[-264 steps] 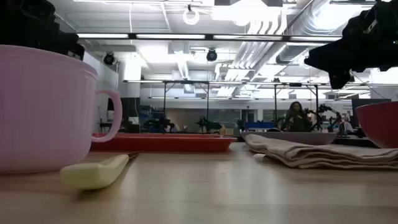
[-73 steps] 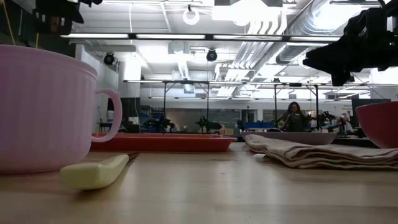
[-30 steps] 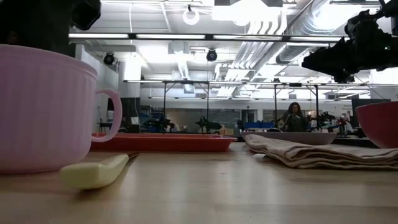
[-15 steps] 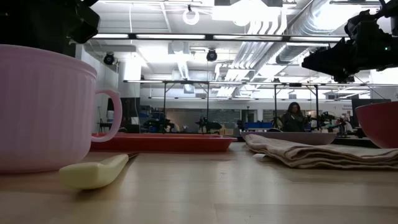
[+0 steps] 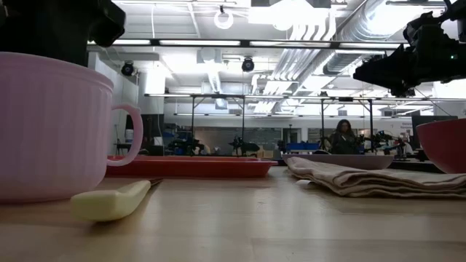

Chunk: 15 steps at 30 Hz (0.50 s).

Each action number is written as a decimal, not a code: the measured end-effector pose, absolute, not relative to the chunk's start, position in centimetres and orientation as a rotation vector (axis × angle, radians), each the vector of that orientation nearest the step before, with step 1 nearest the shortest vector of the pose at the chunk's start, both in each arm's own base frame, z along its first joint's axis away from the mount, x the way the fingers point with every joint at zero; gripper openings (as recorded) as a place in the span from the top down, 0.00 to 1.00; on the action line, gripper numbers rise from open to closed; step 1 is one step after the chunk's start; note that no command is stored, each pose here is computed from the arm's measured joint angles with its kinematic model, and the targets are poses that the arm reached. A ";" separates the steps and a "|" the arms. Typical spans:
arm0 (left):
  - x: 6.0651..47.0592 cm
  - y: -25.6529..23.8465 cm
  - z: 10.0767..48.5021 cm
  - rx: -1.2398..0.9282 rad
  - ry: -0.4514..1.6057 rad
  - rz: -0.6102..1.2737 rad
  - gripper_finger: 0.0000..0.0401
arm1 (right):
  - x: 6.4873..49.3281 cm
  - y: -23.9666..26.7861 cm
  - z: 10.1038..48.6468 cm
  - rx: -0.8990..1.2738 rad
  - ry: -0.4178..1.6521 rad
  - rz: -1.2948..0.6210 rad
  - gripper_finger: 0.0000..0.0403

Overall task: Set up tray
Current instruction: Put the pink mug at the top left of the red tray

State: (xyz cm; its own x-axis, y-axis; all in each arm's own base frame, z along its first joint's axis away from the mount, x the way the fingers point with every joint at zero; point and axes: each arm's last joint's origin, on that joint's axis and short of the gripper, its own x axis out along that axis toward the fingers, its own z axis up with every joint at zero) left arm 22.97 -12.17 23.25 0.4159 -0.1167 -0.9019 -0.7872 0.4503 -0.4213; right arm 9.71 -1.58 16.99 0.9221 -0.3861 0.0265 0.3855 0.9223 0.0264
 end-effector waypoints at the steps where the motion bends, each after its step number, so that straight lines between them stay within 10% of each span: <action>1: 23.0 -12.2 23.2 -1.037 1.080 0.533 0.55 | 9.7 -1.6 17.0 0.021 -0.032 -0.397 0.77; 15: 23.8 -12.7 21.5 -0.993 1.156 0.539 0.55 | 9.8 -1.6 16.9 -0.024 -0.012 -0.407 0.77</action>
State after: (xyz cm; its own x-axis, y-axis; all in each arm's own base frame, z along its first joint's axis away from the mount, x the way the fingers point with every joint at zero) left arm 23.75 -12.73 21.55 0.3493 -0.1265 -0.9284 -0.7924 0.4889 -0.3648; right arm 9.77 -1.62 16.90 0.9181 -0.3960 0.0164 0.3963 0.9179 -0.0207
